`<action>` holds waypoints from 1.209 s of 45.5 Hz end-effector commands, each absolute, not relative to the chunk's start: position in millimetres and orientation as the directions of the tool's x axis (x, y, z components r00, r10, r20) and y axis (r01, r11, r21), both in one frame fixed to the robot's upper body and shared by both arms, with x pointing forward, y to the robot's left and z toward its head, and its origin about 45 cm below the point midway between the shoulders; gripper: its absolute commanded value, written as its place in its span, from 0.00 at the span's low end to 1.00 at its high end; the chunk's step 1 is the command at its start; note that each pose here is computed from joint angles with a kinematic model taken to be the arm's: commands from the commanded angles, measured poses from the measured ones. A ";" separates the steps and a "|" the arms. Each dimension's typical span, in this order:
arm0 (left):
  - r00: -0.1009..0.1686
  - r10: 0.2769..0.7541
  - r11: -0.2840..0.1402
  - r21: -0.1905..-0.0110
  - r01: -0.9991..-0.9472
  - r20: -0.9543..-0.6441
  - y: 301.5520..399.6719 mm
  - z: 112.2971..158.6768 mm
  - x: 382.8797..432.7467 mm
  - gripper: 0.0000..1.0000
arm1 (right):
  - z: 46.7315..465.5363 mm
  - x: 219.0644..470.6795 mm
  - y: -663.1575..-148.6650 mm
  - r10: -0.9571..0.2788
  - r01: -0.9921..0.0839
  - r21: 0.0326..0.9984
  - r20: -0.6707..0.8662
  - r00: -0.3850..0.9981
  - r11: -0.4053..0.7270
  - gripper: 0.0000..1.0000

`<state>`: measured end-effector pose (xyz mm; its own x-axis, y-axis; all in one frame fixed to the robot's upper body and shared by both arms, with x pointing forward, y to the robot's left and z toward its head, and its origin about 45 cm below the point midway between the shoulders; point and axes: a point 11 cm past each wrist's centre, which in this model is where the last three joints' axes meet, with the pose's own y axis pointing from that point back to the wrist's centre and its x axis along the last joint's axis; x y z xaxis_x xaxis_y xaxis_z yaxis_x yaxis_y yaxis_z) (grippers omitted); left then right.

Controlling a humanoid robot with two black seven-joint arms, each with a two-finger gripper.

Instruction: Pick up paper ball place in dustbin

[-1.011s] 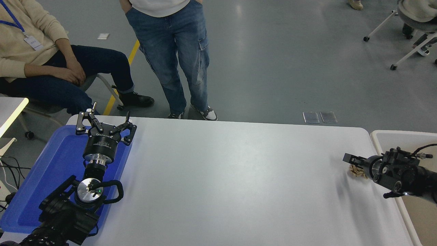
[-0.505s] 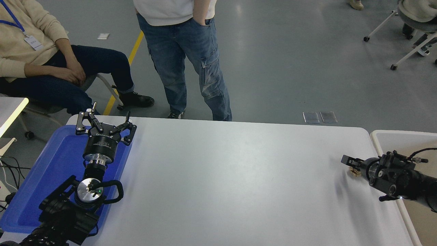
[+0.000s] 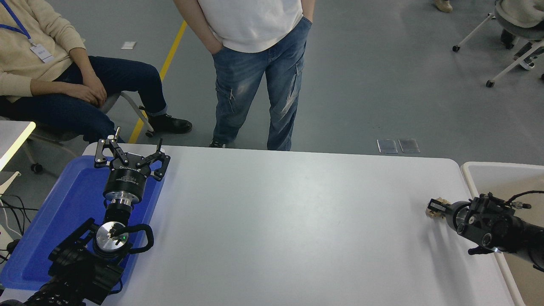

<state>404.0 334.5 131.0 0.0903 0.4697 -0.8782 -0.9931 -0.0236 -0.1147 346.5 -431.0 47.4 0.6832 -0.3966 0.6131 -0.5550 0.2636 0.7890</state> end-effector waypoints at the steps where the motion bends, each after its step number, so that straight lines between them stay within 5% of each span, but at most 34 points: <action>1: 0.090 0.470 -0.024 -0.115 -0.993 -0.878 334.5 131.1 404.0 1.00 | 45.9 333.9 -431.7 -0.497 -0.519 0.822 0.560 0.662 0.235 0.00; 29: 0.092 0.470 -0.023 -0.116 -0.993 -0.878 334.3 131.7 404.6 1.00 | 119.6 335.3 -471.4 -0.434 -0.508 0.823 0.566 0.701 0.253 0.00; 38: 0.092 0.470 -0.022 -0.116 -0.993 -0.878 334.2 131.6 404.6 1.00 | 154.7 319.7 -459.3 -0.398 -0.357 0.921 0.388 0.831 0.154 0.00; 55: 0.092 0.471 -0.021 -0.116 -0.993 -0.877 334.1 131.6 404.6 1.00 | 275.9 346.3 -425.9 -0.284 -0.165 0.986 0.165 0.945 0.026 0.00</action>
<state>404.7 334.0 131.8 0.0928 0.4695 -0.8780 -0.9930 -0.0211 -0.1162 340.3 -443.1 200.4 0.8923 -0.3445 0.2917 -0.2764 0.0939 0.9564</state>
